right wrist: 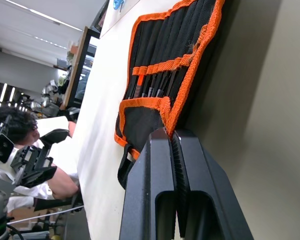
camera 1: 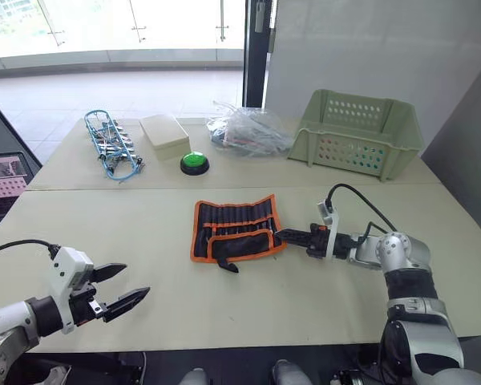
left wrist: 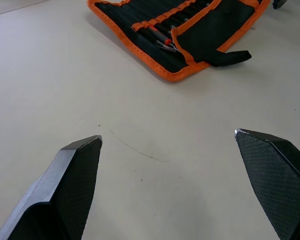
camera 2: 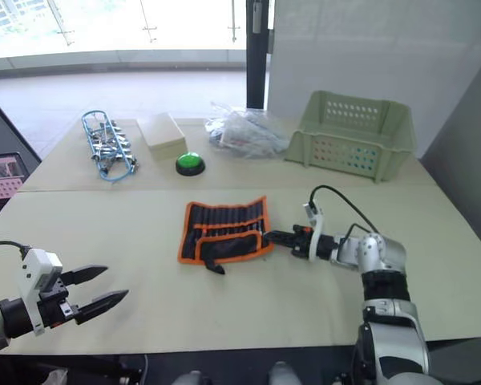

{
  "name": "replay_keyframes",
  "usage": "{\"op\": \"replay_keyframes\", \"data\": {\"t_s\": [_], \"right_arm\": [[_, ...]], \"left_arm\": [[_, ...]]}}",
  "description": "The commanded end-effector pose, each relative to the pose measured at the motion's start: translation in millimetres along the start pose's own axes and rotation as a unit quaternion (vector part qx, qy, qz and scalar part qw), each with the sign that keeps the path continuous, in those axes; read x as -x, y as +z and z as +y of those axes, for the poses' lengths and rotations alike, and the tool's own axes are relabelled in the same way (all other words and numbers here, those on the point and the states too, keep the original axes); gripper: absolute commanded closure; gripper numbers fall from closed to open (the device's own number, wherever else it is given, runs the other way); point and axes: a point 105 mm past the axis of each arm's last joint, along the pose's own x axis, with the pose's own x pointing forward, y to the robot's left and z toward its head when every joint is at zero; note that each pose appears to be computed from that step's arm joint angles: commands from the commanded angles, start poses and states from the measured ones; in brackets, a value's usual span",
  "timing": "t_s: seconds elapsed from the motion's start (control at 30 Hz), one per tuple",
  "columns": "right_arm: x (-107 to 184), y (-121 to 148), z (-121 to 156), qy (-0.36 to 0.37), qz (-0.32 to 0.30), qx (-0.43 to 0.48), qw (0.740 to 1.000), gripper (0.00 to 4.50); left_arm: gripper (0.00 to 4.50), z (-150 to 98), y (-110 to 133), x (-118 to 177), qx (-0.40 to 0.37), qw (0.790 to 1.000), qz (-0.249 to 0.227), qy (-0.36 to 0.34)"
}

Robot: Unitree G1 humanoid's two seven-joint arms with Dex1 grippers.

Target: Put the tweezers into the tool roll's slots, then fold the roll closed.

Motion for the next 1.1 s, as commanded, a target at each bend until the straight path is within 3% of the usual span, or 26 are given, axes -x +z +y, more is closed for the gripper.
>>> {"op": "replay_keyframes", "data": {"t_s": [0.03,0.27,0.47,0.77,0.97,1.0,1.1], "right_arm": [[2.6,16.4,20.0,0.023,-0.006,0.061,0.998,4.48],[-32.0,17.9,46.1,0.005,0.052,0.202,0.978,4.48],[-49.3,8.0,56.2,0.008,0.072,0.245,0.967,4.48],[-79.1,-24.7,50.8,0.0,0.103,0.234,0.967,4.48],[-91.6,-43.5,41.1,-0.009,0.136,0.301,0.944,4.48],[-91.8,-44.4,41.1,-0.007,0.14,0.308,0.941,3.9],[-91.7,-43.5,50.4,0.024,0.14,0.333,0.932,2.96]], "left_arm": [[0.0,-14.7,4.6,-6.9,-0.004,0.999,-0.003,-0.036],[0.0,-16.5,1.9,-17.2,-0.004,0.999,0.003,-0.05],[0.0,-17.0,4.1,-21.9,-0.008,0.999,-0.003,-0.053],[0.0,-15.3,2.4,-23.0,-0.013,0.998,-0.002,-0.055],[0.0,-14.0,2.7,-24.3,-0.016,0.998,-0.007,-0.057],[0.0,-13.9,2.5,-24.4,-0.016,0.998,-0.007,-0.057],[0.0,-12.5,2.2,-24.4,-0.016,0.998,-0.007,-0.057]]}}
